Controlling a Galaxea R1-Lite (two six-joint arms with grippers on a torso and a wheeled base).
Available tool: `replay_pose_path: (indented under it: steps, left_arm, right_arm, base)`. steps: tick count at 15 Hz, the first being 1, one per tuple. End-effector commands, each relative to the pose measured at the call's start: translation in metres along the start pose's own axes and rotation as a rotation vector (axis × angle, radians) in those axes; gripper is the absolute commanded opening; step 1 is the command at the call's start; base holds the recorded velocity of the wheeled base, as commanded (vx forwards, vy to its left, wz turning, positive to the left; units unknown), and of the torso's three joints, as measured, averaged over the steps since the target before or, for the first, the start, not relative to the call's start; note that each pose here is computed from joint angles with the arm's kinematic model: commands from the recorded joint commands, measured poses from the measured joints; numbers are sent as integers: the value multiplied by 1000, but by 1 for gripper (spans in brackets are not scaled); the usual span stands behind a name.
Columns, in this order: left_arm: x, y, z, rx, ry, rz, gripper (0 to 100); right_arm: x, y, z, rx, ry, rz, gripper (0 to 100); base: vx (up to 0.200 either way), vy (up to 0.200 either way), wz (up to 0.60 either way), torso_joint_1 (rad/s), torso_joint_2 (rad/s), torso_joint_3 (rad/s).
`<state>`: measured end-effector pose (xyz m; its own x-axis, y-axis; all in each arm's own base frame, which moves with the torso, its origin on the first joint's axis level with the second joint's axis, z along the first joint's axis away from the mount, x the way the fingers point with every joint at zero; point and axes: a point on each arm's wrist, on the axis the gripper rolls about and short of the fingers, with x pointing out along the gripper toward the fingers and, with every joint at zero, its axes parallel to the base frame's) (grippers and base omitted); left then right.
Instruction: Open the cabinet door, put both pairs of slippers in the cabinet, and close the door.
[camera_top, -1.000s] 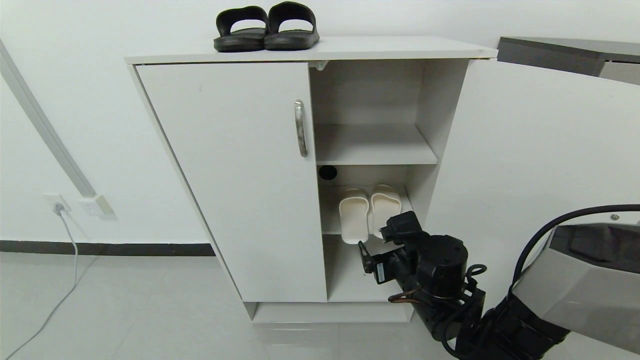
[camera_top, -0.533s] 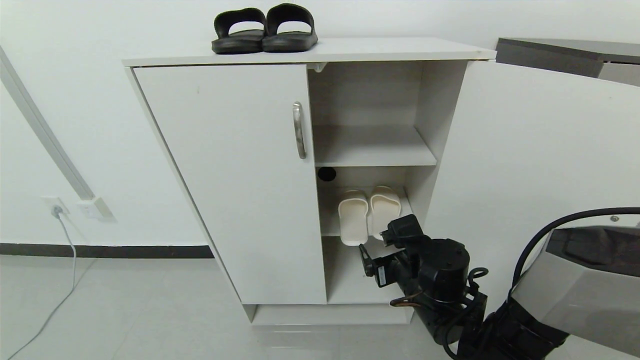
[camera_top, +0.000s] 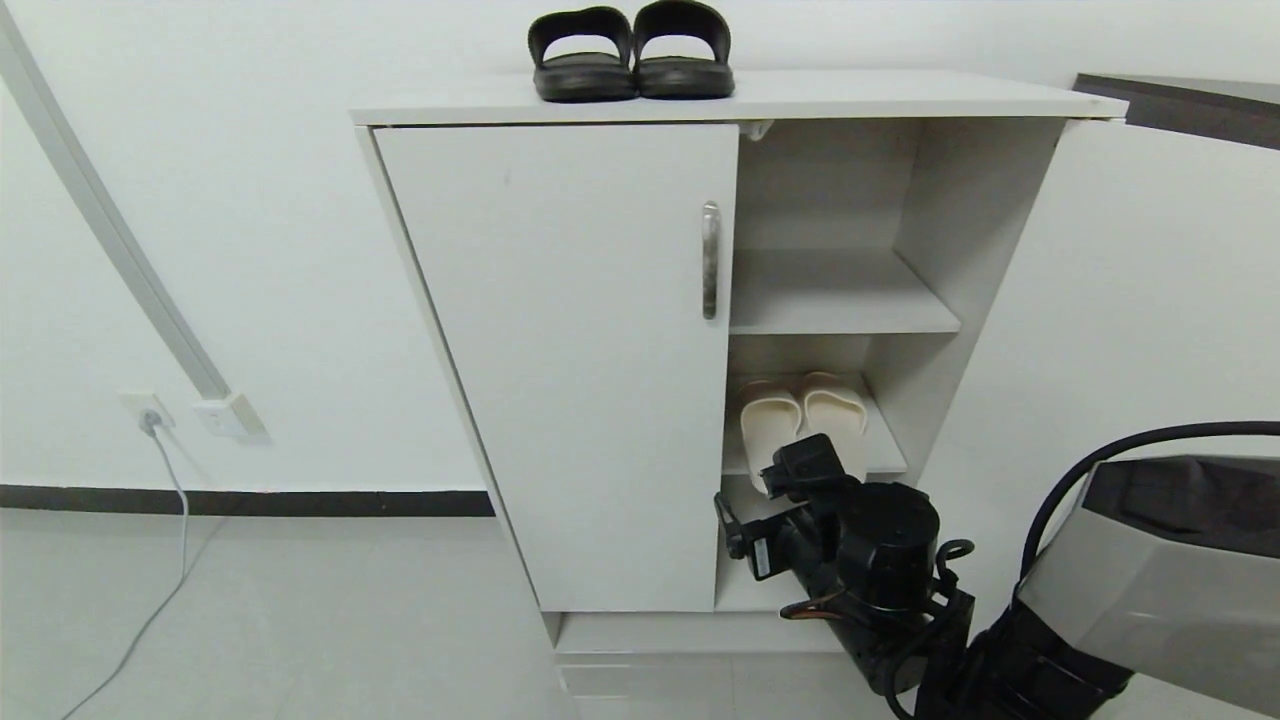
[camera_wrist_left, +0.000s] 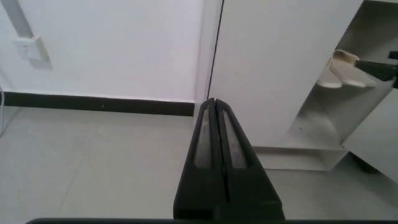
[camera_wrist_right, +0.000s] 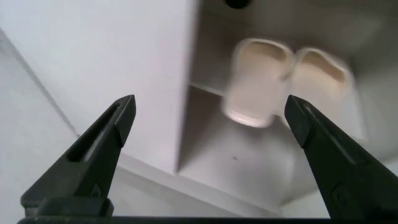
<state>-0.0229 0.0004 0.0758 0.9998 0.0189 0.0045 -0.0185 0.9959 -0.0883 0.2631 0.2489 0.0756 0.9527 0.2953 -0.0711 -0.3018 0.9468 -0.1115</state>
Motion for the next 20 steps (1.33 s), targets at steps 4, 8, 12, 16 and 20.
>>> replay_pose_path:
  steps: [4,8,12,16,20]
  left_arm:
    - [0,0,0,-1,1,1,0]
    - [0,0,0,-2,1,3,0]
    - [0,0,0,-2,1,3,0]
    - [0,0,0,-2,1,3,0]
    - [0,0,0,-2,1,3,0]
  right_arm:
    - [1,-1,0,-2,-3,-6,100]
    - [3,-6,1,15,-45,15,100]
    - [9,-10,-6,-11,-90,22,100]
    - [7,-10,-9,-17,-84,56,100]
    - [4,-6,-6,-6,-110,99,100]
  base:
    - [0,150,0,3,1,3]
    - [0,0,0,0,0,0]
    - [0,0,0,0,0,0]
    - [0,0,0,0,0,0]
    - [0,0,0,0,0,0]
